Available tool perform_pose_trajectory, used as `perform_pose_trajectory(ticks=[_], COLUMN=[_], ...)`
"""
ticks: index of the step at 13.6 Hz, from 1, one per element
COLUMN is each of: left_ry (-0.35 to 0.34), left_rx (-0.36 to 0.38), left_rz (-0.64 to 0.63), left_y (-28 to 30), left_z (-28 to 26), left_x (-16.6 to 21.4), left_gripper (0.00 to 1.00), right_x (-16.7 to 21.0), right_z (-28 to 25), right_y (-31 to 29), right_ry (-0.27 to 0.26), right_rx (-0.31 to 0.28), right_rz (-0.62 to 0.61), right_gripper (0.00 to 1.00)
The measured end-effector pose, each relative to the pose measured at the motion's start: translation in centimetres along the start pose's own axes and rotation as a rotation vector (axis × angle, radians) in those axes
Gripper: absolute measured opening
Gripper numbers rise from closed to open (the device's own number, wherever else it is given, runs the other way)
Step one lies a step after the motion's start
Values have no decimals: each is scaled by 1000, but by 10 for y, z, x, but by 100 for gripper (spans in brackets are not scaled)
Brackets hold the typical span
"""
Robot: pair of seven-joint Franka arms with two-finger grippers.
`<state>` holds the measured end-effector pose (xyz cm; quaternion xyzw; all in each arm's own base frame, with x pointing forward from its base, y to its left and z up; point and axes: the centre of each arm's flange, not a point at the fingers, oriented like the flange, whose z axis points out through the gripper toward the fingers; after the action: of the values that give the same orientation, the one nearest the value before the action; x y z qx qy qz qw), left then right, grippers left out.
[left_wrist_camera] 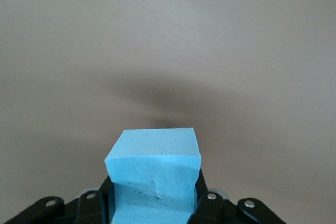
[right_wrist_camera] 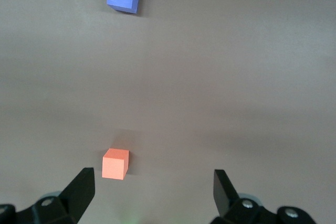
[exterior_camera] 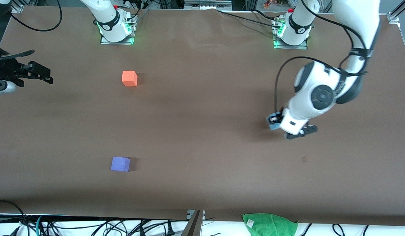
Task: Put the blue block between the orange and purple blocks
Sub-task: 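Carry the light-blue cube with the left gripper toward the table middle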
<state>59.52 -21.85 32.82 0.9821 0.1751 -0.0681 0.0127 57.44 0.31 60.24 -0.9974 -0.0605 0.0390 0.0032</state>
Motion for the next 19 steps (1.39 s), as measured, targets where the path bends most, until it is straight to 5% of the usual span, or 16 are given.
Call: perform_pose_trajectory(ticks=[9, 14, 17, 19], left_ry=[-40, 27, 76, 80], left_rx=[-35, -27, 6, 13], left_rz=[-114, -99, -128, -148], left_y=[220, 287, 292, 290], left_z=[63, 91, 124, 134], left_x=[-150, -226, -217, -202], left_gripper=[57, 57, 58, 70], right_x=[0, 12, 19, 21], right_z=[1, 22, 37, 41], right_y=[2, 3, 5, 5], right_ry=[-1, -40, -65, -75], right_rx=[1, 6, 9, 10], right_rz=[3, 3, 4, 4], right_gripper=[100, 100, 100, 100])
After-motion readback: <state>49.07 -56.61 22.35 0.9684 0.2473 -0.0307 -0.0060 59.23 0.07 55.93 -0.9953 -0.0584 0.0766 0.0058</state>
